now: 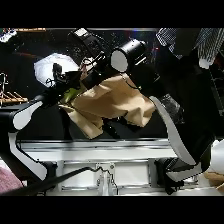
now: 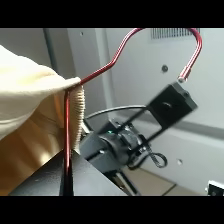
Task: Fold the clothes and pants, and hang the long-sleeved shirts on hangers.
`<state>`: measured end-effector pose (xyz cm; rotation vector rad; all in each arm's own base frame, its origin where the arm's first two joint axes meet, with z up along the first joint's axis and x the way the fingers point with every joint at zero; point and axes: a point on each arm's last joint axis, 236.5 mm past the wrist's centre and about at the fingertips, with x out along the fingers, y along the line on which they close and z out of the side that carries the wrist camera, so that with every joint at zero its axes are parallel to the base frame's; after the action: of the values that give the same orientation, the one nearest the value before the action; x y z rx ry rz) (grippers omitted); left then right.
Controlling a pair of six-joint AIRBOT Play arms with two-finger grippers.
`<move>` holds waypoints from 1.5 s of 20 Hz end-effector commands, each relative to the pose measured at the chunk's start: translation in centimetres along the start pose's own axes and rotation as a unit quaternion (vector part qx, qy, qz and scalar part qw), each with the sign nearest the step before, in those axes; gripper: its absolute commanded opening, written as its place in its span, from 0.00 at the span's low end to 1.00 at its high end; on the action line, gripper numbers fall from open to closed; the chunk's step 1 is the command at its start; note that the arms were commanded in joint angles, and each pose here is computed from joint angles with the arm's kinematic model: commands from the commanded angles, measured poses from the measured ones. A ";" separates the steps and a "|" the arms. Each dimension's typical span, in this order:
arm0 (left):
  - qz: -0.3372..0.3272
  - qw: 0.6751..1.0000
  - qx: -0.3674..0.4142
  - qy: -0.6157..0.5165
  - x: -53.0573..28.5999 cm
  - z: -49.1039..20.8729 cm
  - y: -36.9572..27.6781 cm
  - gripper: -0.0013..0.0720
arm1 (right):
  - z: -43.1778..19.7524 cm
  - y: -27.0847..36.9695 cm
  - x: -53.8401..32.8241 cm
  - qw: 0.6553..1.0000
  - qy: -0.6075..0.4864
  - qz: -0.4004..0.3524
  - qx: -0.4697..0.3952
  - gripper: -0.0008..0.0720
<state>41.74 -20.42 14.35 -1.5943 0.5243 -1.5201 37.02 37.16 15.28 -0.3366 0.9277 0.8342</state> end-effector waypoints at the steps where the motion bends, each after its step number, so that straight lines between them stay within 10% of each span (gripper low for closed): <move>1: -0.014 0.998 0.052 0.018 1.3 -0.6 -2.2 0.03 | 0.1 -1.9 -0.2 1.000 -0.003 -0.027 0.005 0.06; 11: -0.035 0.992 0.116 0.040 3.6 -2.2 -4.8 0.03 | 1.5 -2.1 -3.8 0.999 -0.044 -0.031 -0.006 0.05; 14: -0.040 0.992 0.109 0.047 4.3 -2.9 -4.5 0.03 | 1.1 -0.6 -5.1 0.999 -0.041 -0.006 -0.004 0.34; 16: -0.041 0.992 0.106 0.051 4.5 -3.1 -4.4 0.03 | 1.0 -0.4 -7.5 0.997 -0.049 -0.013 -0.050 0.34; 22: -0.045 0.992 0.105 0.058 5.0 -3.6 -5.1 0.03 | 3.9 -12.0 -20.6 0.864 -0.060 -0.322 -0.384 0.34; 25: -0.045 0.992 0.101 0.058 5.0 -3.6 -5.1 0.03 | 6.2 -16.0 -22.4 0.839 -0.105 -0.365 -0.389 0.73; 30: -0.045 0.992 0.099 0.058 5.0 -3.6 -5.1 0.03 | 3.6 -15.1 -16.1 0.900 -0.095 -0.225 -0.360 0.83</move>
<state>37.97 -22.52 20.96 -1.3987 0.3559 -1.6819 45.28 20.90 31.55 -1.0605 0.2653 0.6150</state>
